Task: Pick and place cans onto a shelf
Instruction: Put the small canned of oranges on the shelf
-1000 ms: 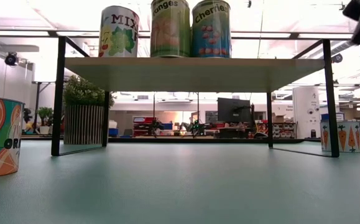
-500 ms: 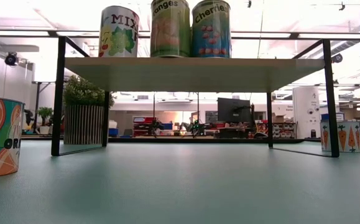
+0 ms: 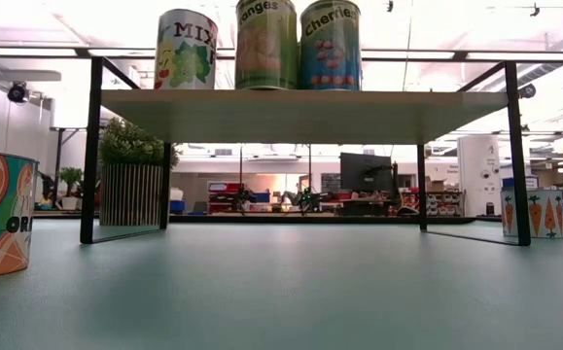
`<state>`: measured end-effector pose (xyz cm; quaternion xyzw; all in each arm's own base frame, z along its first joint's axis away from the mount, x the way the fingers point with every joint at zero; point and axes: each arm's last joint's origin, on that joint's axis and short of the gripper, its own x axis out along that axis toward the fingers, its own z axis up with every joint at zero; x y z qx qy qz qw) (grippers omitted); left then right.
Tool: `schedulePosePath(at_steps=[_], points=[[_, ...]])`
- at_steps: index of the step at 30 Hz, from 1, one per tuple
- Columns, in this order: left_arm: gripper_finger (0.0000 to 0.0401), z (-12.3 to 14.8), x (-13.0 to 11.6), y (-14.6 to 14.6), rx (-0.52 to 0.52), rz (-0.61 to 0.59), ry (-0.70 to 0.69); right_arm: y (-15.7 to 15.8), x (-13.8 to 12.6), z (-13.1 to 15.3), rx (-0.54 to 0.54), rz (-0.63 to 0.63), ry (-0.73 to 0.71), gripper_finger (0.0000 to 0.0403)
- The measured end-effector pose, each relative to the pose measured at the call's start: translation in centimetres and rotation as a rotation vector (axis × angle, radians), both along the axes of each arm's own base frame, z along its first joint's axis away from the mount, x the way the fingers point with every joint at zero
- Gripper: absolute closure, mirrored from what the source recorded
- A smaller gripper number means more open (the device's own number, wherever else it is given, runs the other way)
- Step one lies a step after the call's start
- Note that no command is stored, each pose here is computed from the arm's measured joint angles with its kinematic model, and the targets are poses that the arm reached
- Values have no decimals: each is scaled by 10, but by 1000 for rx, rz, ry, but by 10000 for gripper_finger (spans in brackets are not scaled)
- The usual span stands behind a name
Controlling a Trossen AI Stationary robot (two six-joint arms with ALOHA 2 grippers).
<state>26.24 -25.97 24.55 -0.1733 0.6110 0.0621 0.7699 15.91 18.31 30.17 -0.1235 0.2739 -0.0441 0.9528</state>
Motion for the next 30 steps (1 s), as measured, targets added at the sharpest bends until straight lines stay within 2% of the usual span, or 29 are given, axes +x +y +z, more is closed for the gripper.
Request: schedulePosePath(at_steps=[8,12,15,19,30], points=[[207,-10,5,14,72,38,26,0,-1,-1,19,18,18,390],[140,-18,6,23,194,49,51,0,-1,-1,19,18,18,390],[106,-24,8,26,236,34,80,0,-1,-1,19,18,18,390],[89,-35,12,24,251,-5,86,0,-1,-1,18,18,19,390],[88,-51,7,32,319,4,104,0,-1,-1,21,16,18,390]])
